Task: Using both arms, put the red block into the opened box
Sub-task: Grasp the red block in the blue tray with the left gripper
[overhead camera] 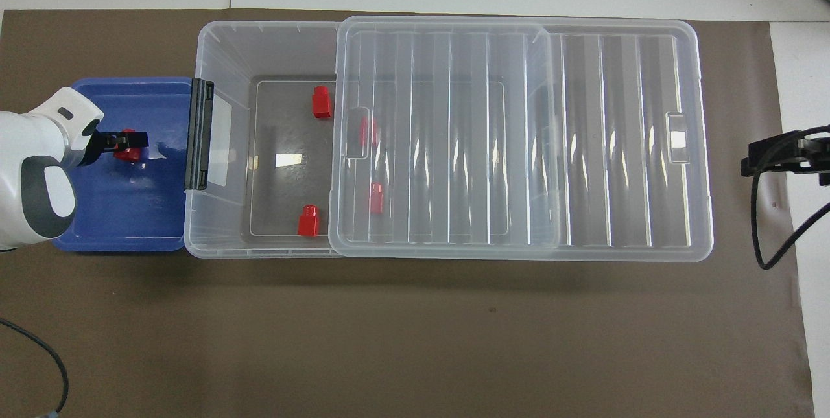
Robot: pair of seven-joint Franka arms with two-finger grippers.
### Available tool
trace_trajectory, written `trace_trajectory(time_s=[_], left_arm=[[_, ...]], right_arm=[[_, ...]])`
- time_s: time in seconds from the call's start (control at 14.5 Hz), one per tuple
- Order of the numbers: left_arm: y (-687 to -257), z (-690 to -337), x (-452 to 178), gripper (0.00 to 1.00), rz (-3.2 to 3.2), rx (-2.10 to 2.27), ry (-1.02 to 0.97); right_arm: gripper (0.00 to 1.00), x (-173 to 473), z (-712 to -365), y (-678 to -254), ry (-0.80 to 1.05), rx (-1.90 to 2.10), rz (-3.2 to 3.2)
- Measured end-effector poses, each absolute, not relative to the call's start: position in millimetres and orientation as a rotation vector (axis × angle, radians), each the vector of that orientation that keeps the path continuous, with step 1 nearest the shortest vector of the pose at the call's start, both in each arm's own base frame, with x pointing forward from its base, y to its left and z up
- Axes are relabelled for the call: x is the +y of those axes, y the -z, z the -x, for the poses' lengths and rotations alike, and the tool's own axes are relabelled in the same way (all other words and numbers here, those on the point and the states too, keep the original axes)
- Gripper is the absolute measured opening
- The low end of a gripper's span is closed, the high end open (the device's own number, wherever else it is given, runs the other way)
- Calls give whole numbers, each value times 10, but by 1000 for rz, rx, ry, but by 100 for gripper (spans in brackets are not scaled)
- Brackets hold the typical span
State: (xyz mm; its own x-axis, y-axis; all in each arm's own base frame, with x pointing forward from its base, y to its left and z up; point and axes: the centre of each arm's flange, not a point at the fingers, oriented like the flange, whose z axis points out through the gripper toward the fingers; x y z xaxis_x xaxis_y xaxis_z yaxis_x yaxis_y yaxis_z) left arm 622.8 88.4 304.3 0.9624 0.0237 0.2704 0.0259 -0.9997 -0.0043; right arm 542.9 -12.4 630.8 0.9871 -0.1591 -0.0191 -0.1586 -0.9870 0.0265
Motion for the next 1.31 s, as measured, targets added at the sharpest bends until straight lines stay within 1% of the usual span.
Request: trace_trajectory(time_s=[0.14, 0.21, 0.28, 0.34, 0.55, 0.62, 0.69, 1.1, 1.31], left_arm=[[-3021, -6228, 880, 100, 3101, -39, 442], [-3005, -6226, 877, 97, 3100, -39, 448], [-2993, -6224, 875, 97, 3099, -39, 453], [-2984, -6222, 873, 88, 3099, -39, 454], [-2981, -6222, 868, 50, 3099, -38, 455], [-2981, -6222, 868, 39, 3099, -38, 455], [-2980, -6222, 867, 34, 3099, -38, 454], [-3044, -6265, 854, 34, 3108, -96, 440], [-3369, -6413, 757, 34, 3132, -125, 345]], right_arm=[[100, -126, -5429, -6307, 33, -249, -3107], [100, -127, -5429, -6306, 34, -249, -3107], [100, -127, -5429, -6305, 34, -249, -3106], [100, -126, -5429, -6304, 35, -244, -3107], [100, -126, -5429, -6301, 36, -196, -3111], [100, -126, -5429, -6300, 36, -191, -3111], [100, -126, -5429, -6300, 37, -179, -3112], [100, -126, -5428, -6298, 38, -138, -3114], [100, -126, -5428, -6295, 39, -138, -3114]])
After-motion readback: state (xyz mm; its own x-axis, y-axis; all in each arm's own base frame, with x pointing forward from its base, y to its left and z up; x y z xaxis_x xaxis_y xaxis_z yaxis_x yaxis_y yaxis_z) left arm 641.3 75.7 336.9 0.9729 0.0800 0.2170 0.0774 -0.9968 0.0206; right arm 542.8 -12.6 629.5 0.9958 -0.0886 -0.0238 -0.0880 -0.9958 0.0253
